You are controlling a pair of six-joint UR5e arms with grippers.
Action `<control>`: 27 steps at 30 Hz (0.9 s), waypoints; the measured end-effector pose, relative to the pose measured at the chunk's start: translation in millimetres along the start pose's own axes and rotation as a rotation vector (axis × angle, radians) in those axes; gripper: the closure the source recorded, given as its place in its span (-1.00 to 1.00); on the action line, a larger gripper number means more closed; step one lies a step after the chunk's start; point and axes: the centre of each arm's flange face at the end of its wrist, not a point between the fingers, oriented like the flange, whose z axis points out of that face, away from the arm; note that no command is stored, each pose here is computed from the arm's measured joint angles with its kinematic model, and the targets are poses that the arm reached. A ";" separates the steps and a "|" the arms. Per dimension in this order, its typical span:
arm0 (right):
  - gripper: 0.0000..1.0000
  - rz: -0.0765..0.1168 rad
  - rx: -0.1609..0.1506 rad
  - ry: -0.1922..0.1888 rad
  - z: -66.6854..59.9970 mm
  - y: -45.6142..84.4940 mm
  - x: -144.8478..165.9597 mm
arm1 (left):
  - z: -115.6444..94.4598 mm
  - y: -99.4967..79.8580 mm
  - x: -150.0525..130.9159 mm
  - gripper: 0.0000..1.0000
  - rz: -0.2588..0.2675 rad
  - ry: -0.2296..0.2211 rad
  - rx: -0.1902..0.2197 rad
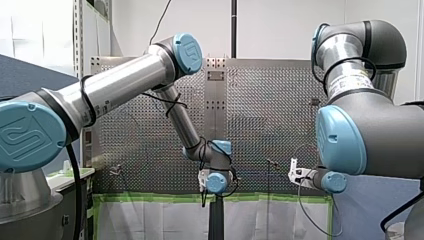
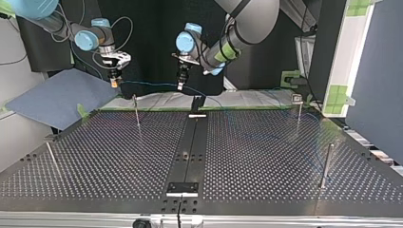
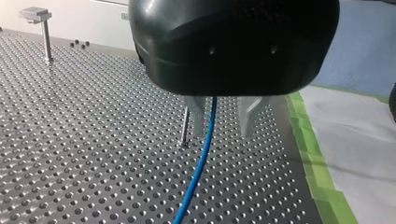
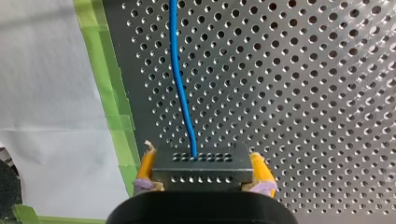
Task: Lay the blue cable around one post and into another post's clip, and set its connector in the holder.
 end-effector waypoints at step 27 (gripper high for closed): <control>1.00 0.000 -0.002 0.000 -0.1 0.2 -0.1 | -0.5 0.3 0.4 1.00 0.003 0.006 0.000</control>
